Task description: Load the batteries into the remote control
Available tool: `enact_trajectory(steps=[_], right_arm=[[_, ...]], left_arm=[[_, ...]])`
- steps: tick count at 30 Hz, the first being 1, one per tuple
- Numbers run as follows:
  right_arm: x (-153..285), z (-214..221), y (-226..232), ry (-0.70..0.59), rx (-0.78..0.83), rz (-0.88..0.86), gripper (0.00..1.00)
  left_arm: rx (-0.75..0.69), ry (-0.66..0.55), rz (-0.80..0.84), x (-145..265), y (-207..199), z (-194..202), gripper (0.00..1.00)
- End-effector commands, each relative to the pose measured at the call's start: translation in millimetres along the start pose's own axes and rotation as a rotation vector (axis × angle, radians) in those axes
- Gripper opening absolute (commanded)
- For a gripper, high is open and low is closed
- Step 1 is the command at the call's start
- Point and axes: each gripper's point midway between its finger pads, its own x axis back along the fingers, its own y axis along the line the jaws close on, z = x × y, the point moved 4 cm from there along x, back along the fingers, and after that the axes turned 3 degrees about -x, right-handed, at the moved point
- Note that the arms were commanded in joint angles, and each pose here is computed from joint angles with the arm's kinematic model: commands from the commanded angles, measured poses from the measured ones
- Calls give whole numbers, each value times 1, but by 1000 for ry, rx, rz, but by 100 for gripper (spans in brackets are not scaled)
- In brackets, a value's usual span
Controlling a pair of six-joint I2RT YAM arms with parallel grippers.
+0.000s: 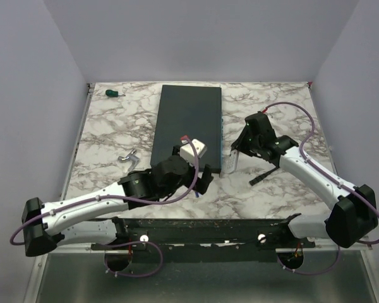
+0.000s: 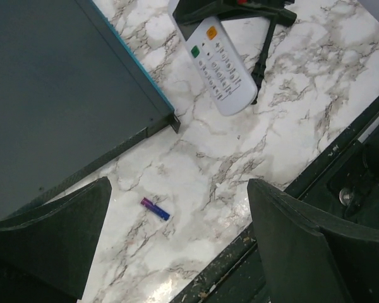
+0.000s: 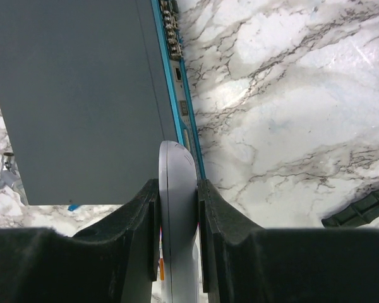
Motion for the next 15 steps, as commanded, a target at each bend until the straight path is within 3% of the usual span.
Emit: enact_trajectory(steps=[1,7,15], right_arm=[[2,10,4,47,-12,-9,1],[2,14,5,63,-22,-33,1],[1,21,12,102,-48,-90,1]], left_arm=[[-24,-103,-125,-14,-14,-39,93],[-74,-69,-121,-40,-51,-48,94],[-138,20,-122,-63,-87,-21,94]])
